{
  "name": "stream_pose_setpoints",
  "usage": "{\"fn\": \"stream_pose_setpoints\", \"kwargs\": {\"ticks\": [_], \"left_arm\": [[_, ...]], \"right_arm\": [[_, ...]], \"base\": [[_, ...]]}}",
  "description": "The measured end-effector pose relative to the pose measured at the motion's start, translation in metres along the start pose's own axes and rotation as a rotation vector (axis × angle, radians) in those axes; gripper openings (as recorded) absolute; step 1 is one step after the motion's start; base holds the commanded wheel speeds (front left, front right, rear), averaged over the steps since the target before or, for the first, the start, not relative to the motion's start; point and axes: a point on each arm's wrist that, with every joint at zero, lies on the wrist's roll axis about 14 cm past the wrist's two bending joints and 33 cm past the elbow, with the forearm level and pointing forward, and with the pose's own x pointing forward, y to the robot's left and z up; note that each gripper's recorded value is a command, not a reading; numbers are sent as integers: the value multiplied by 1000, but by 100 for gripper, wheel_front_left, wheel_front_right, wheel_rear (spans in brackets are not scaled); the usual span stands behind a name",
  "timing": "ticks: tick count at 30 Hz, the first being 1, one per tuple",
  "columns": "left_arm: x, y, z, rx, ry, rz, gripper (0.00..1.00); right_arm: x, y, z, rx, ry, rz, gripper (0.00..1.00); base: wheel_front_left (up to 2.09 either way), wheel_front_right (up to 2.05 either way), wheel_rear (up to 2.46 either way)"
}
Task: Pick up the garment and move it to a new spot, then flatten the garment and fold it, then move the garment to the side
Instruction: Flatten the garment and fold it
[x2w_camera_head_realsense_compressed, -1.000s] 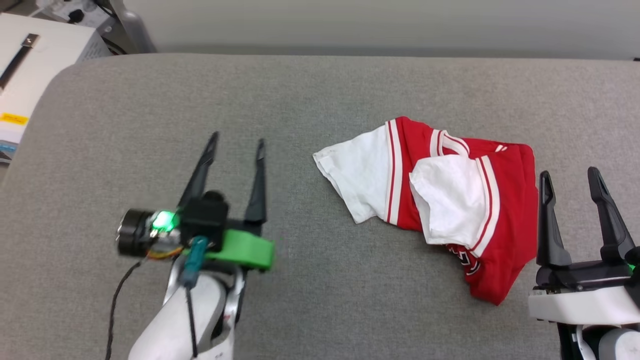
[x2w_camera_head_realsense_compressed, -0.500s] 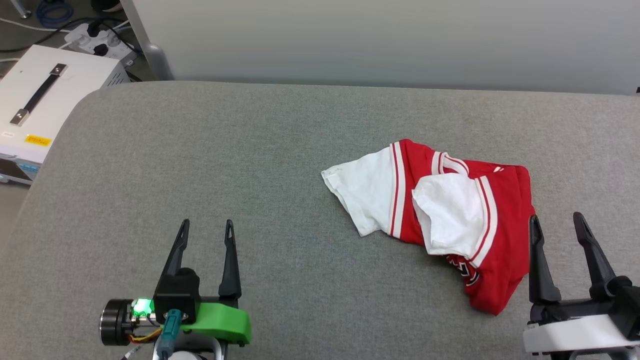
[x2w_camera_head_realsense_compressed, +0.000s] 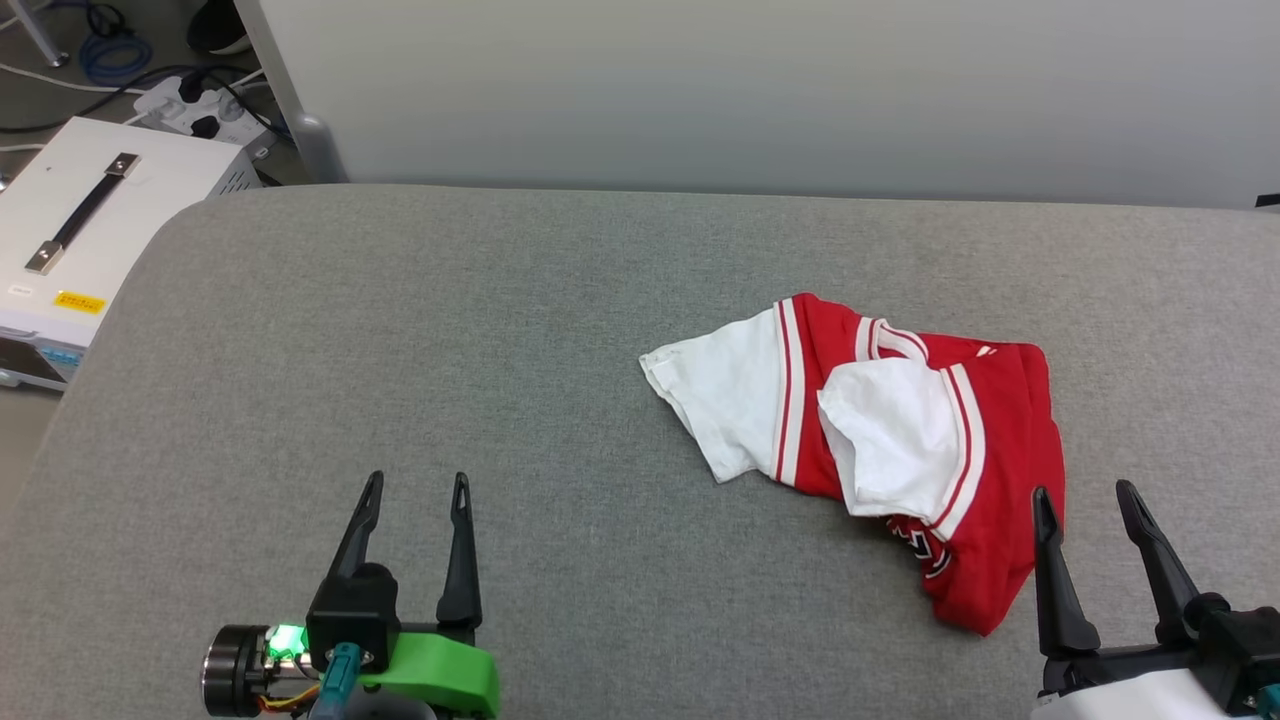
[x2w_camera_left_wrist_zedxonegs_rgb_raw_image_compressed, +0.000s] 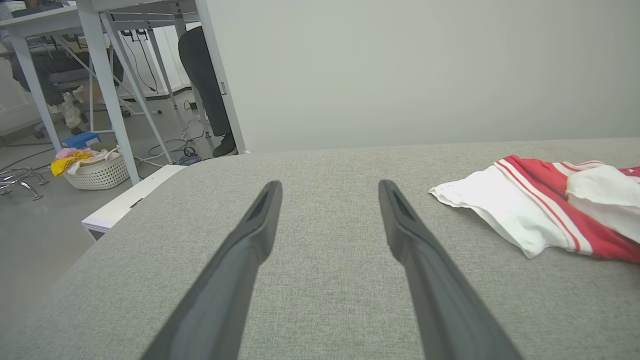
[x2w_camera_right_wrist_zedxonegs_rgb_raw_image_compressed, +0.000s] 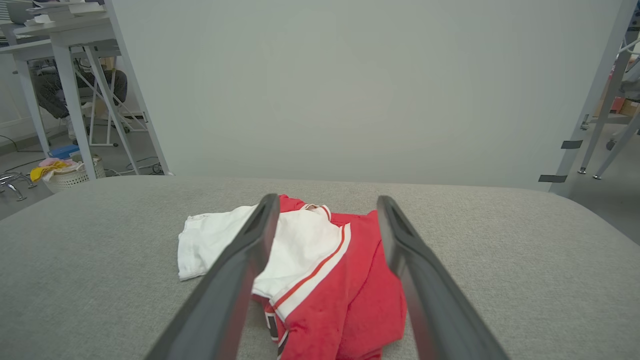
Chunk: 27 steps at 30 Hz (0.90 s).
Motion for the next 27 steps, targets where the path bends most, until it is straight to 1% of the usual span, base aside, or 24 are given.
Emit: {"fn": "stream_pose_setpoints", "kwargs": {"ticks": [8,11,14,16,18,21,24,27], "left_arm": [[2,-2,-1,0,0,-27,100],[9,-5,2,1,-12,-52,100],[29,-11,18,5,-65,-96,100],[50,-18,38,12,-130,-145,100],[68,-28,59,50,-194,-206,100],[93,-41,82,73,-262,-276,100],[117,-57,89,98,-279,-351,100],[141,-72,87,112,-264,-415,100]], "right_arm": [[-1,0,0,7,-1,-2,100],[0,-1,-1,9,1,-5,100],[3,-1,-1,11,-1,-4,100],[7,0,0,12,-8,-1,100],[12,-1,3,12,-18,-3,100],[17,-5,4,8,-27,-13,100],[21,-9,3,5,-27,-26,100],[24,-16,1,1,-22,-43,100]], "base": [[0,0,0],[0,0,0],[0,0,0],[0,0,0],[0,0,0],[0,0,0],[0,0,0],[0,0,0]]}}
